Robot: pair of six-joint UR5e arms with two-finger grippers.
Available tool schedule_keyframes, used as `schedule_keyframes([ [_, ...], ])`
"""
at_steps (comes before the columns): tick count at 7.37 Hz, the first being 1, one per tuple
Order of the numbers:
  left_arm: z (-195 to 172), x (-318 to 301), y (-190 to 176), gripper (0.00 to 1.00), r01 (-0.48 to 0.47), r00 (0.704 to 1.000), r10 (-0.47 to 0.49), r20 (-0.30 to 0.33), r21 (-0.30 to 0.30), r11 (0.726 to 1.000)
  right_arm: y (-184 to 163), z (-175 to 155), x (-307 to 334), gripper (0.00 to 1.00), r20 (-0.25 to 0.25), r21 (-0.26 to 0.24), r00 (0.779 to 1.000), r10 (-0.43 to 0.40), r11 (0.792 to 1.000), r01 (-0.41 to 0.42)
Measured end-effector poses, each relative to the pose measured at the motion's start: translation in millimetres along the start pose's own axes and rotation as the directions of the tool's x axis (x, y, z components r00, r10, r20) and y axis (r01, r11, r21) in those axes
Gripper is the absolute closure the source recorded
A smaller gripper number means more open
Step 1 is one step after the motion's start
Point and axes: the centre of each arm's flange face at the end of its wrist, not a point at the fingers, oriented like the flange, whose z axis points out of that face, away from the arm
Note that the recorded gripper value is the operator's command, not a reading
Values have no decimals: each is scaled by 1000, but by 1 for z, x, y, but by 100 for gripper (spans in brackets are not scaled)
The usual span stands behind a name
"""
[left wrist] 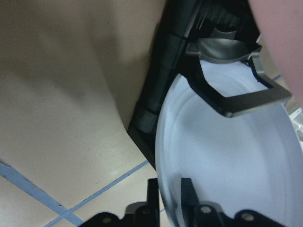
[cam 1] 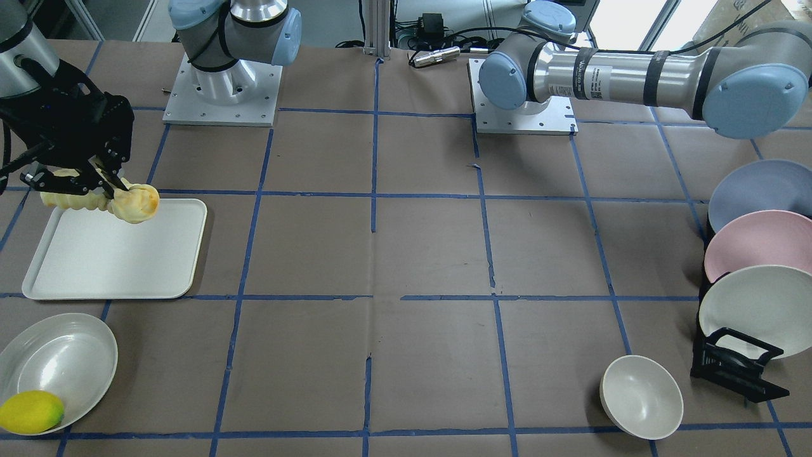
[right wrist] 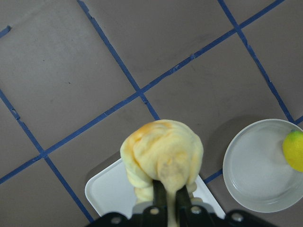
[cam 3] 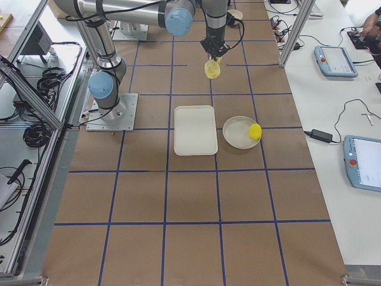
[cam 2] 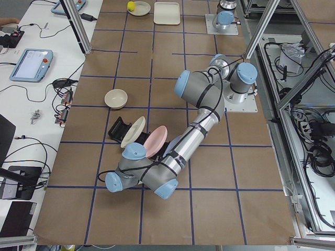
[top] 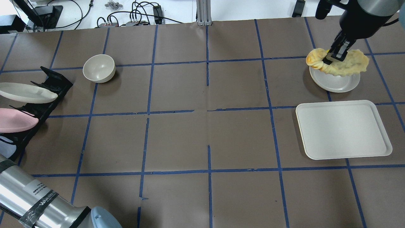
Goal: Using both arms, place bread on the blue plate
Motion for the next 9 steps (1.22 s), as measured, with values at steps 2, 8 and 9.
schedule_keyframes([
  [2,-4,2,3,92,-1,1000,1,4,2,1000,0,1,0,89,4,1,1000,-1,1000,1],
  [8,-30,39,39,92,-11,1000,11,-25,-11,1000,-1,3,-1,89,22,3,1000,-2,1000,2],
  [9,-41,54,56,92,-9,1000,9,-26,-18,1000,-1,4,-1,89,22,2,1000,-2,1000,2],
])
